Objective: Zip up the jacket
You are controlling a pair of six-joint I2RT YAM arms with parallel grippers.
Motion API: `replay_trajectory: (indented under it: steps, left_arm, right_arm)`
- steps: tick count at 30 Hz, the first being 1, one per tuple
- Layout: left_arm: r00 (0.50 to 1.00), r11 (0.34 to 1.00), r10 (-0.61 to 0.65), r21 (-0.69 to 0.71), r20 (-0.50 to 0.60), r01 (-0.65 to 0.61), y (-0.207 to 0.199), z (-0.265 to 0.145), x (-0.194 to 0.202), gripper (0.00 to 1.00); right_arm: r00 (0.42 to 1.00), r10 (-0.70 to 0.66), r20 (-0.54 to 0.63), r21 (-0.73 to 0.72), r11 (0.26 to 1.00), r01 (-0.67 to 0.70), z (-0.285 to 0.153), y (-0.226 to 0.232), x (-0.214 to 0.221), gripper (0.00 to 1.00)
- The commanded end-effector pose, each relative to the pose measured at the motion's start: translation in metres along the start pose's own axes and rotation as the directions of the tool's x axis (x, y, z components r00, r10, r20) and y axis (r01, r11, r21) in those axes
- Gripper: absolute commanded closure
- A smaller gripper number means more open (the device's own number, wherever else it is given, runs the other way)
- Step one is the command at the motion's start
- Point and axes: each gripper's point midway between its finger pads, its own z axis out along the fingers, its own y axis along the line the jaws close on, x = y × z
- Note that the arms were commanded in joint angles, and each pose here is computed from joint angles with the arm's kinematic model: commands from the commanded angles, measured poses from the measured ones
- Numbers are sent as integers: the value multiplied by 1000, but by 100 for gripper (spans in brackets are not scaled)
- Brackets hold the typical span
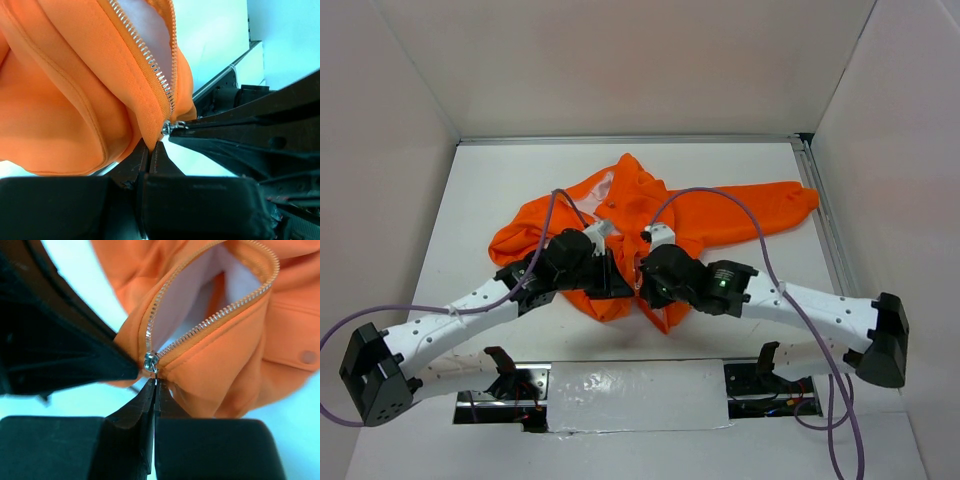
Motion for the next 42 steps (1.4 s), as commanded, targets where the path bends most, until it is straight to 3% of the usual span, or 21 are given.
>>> replay_trajectory:
  steps: [1, 4, 9, 20, 26, 30, 33, 37, 42]
  left_arm:
    - [1000, 1000, 23, -20, -18, -23, 1, -2, -1, 100]
    - [999, 999, 27, -34, -34, -28, 6, -1, 4, 100]
    - [999, 998, 38, -49, -35, -40, 11, -1, 5, 100]
    - [992, 997, 72, 20, -108, -70, 11, -7, 29, 100]
    - [982, 995, 96, 49, -164, -90, 4, -13, 47, 100]
    - [963, 991, 103, 109, -248, -78, 2, -23, 77, 100]
    - [948, 991, 99, 117, -303, -66, 9, -31, 100, 100]
    - [937, 998, 62, 38, -345, -52, 34, -42, 120, 100]
    - [892, 990, 90, 139, -442, -31, 34, -60, 152, 100]
  right_arm:
    - [993, -86, 78, 250, 966, 64, -4, -28, -25, 100]
    - [994, -96, 58, 316, 946, 73, -1, -27, -29, 100]
    - [997, -69, 40, 221, 974, 59, 1, -6, -27, 100]
    - [962, -4, 271, 516, 845, -142, -26, -60, -80, 100]
    - [963, -36, 268, 570, 811, -129, -18, -70, -95, 100]
    - [956, 28, 293, 611, 764, -209, -1, -106, -118, 100]
    - [959, 50, 278, 595, 775, -213, 16, -118, -125, 100]
    - [975, 20, 220, 496, 859, -129, 34, -110, -122, 100]
    - [975, 37, 221, 538, 829, -154, 43, -138, -145, 100]
